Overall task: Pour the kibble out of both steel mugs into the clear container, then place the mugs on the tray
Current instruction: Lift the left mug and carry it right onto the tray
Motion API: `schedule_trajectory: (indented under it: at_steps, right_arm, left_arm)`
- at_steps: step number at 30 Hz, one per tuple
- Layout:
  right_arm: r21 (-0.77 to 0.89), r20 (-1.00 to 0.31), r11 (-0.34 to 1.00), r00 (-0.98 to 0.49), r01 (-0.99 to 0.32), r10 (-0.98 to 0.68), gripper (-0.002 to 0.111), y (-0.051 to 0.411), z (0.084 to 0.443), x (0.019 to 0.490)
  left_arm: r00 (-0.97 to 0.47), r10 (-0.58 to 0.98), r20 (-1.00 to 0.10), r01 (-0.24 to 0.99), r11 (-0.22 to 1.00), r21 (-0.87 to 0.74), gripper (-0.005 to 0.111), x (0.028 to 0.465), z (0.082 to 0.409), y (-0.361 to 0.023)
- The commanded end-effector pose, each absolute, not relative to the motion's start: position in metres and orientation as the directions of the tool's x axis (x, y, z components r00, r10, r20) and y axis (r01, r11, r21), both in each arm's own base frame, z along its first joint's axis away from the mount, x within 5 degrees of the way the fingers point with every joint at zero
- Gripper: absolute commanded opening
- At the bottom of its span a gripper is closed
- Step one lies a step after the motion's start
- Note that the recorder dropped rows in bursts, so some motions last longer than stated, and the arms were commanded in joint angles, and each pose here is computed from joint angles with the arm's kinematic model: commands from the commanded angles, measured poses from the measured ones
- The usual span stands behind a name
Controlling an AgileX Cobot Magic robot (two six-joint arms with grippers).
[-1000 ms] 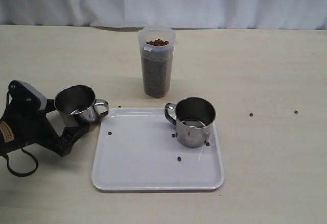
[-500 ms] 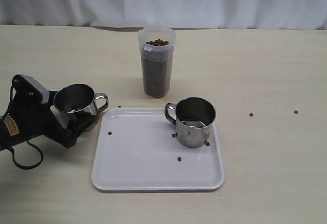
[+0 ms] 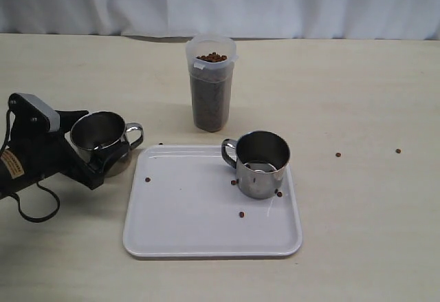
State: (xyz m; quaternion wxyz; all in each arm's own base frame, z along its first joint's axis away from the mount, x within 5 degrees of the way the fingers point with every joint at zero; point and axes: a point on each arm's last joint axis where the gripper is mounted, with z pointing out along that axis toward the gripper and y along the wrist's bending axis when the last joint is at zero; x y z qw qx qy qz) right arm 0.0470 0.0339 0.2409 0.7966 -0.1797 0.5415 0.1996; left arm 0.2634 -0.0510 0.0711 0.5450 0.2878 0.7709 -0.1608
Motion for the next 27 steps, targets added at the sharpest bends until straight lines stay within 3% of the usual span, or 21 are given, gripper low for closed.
schedule_trajectory:
  at_steps: [1, 10, 12, 13, 16, 20, 23, 27]
  right_arm:
    - [-0.063, -0.935, 0.855, 0.33, -0.514, 0.129, 0.005, 0.034, 0.239, 0.047]
    - [-0.063, -0.935, 0.855, 0.33, -0.514, 0.129, 0.005, 0.034, 0.239, 0.047]
    - [-0.063, -0.935, 0.855, 0.33, -0.514, 0.129, 0.005, 0.034, 0.239, 0.047]
    - [-0.063, -0.935, 0.855, 0.33, -0.514, 0.129, 0.005, 0.034, 0.239, 0.047]
    - [-0.063, -0.935, 0.855, 0.33, -0.514, 0.129, 0.005, 0.034, 0.239, 0.047]
    - [-0.063, -0.935, 0.855, 0.33, -0.514, 0.129, 0.005, 0.034, 0.239, 0.047]
    - [-0.063, -0.935, 0.855, 0.33, -0.514, 0.129, 0.005, 0.034, 0.239, 0.047]
    - [-0.063, -0.936, 0.856, 0.328, -0.514, 0.128, 0.005, 0.034, 0.239, 0.047]
  left_arm:
    - [-0.23, 0.258, -0.938, 0.605, 0.793, 0.07, 0.079, 0.271, 0.073, -0.049]
    - [-0.28, 0.307, -0.91, 0.621, 0.78, 0.072, 0.076, 0.278, 0.068, -0.049]
    - [-0.292, 0.316, -0.903, 0.621, 0.78, 0.072, 0.053, 0.277, 0.066, -0.048]
    - [-0.293, 0.317, -0.902, 0.621, 0.78, 0.072, 0.031, 0.277, 0.066, -0.048]
    - [-0.29, 0.314, -0.904, 0.621, 0.78, 0.072, 0.002, 0.277, 0.067, -0.048]
    - [-0.284, 0.311, -0.907, 0.621, 0.78, 0.073, 0.0, 0.278, 0.068, -0.048]
    - [-0.262, 0.265, -0.928, 0.641, 0.766, 0.038, 0.0, 0.277, 0.088, -0.052]
    - [-0.231, 0.229, -0.945, 0.766, 0.642, -0.032, 0.0, 0.266, 0.11, -0.066]
